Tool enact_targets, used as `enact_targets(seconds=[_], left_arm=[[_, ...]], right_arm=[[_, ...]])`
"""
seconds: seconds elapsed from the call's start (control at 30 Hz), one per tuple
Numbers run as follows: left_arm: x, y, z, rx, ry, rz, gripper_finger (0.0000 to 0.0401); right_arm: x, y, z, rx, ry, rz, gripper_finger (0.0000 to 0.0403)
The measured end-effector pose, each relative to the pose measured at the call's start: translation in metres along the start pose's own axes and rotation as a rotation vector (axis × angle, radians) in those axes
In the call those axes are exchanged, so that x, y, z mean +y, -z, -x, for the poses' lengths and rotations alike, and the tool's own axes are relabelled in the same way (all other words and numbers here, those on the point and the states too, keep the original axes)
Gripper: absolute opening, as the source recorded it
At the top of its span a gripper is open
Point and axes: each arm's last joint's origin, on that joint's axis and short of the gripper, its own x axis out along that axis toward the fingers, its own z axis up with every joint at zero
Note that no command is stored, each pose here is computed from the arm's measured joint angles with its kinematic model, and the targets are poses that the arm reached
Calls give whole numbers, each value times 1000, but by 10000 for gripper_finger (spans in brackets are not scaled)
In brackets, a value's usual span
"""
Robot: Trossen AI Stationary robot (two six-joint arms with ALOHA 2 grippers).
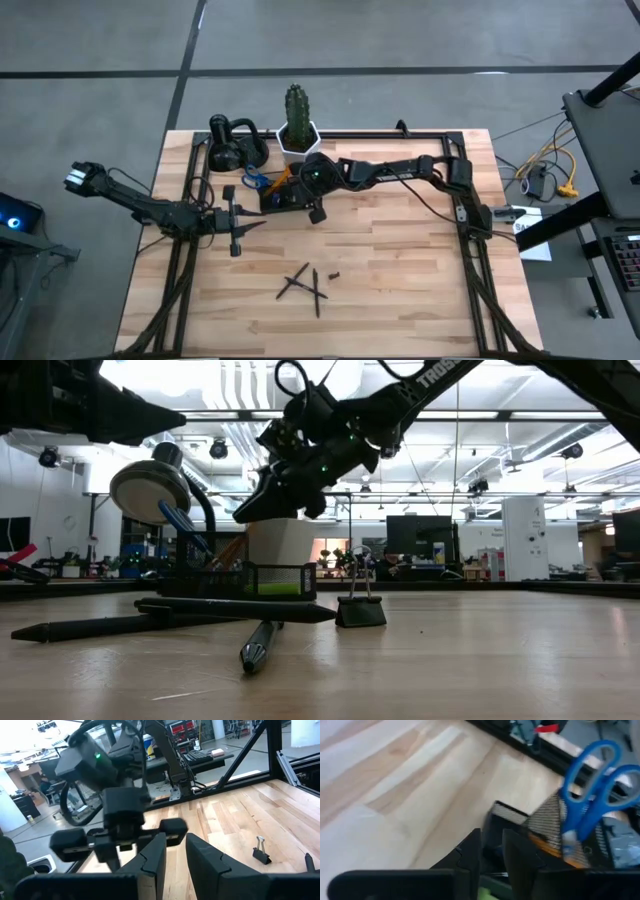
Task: Pick and place office supplies into organizer
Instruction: Put the black binder clip into the black desk organizer
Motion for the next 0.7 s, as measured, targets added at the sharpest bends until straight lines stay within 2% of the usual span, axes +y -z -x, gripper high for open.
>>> enact_targets(seconds=[0.2, 0.4, 0.7], left_arm=[[0, 1, 0, 3, 1, -2, 59], [0, 1, 0, 3, 1, -1, 59], [0, 1, 0, 2, 1, -1, 59]], right_arm=[[23, -16, 5, 47, -82, -3, 104], [52, -35, 14, 104, -170, -83, 139], [97, -67, 41, 183, -280, -139, 144]])
